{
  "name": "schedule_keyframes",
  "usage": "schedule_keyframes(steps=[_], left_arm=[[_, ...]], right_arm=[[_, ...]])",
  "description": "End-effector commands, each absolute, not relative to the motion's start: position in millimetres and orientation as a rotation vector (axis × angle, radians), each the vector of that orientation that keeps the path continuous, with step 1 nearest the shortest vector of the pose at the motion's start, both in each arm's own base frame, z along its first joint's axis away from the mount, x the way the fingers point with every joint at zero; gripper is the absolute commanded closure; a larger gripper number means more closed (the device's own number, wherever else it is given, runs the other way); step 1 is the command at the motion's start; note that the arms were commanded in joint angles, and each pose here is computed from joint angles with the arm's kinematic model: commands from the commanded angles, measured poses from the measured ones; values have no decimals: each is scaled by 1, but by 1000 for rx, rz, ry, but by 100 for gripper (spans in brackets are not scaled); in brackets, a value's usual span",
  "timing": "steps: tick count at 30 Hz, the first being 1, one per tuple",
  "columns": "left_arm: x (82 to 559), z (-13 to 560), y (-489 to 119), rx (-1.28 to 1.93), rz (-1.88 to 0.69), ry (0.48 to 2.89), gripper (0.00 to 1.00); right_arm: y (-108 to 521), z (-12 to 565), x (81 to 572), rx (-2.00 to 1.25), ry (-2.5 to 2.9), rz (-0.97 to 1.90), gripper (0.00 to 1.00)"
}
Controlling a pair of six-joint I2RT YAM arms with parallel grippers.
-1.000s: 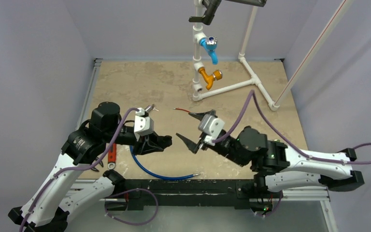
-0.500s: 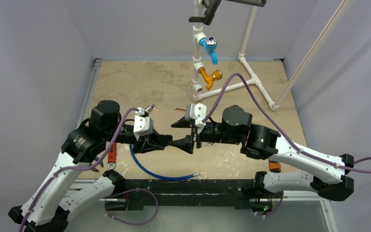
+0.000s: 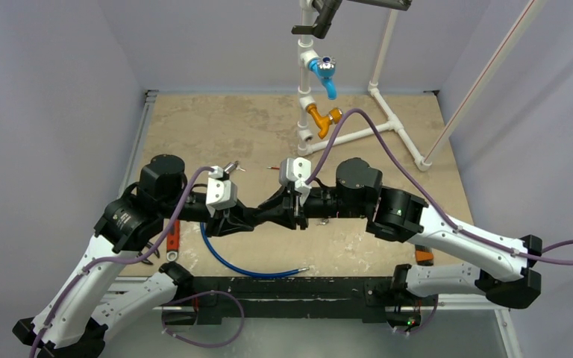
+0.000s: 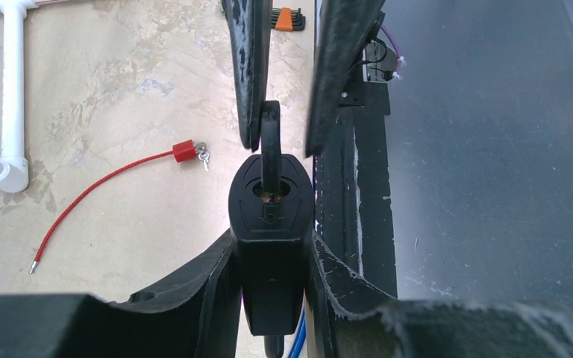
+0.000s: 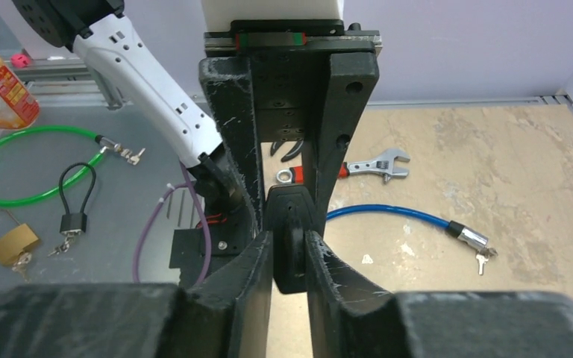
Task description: Unlock with the key
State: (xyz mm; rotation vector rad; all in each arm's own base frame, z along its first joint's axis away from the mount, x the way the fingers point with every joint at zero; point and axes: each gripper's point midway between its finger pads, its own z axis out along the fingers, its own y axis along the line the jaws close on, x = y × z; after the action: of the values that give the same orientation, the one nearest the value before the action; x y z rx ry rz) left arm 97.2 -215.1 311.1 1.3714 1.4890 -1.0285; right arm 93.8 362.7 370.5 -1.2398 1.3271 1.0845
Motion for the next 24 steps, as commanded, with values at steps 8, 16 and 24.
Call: schedule_keyframes(steps=[8, 16, 24], left_arm=[[112, 341, -216, 1354, -902, 1335, 100], [148, 352, -200, 1328, -614, 1309, 100], [162, 355, -192, 1298, -503, 1307, 100]], right_arm=[[377, 376, 106, -1159, 1406, 1101, 100], [378, 358, 131, -891, 1584, 1101, 100], [390, 349, 144, -663, 1747, 1163, 100]])
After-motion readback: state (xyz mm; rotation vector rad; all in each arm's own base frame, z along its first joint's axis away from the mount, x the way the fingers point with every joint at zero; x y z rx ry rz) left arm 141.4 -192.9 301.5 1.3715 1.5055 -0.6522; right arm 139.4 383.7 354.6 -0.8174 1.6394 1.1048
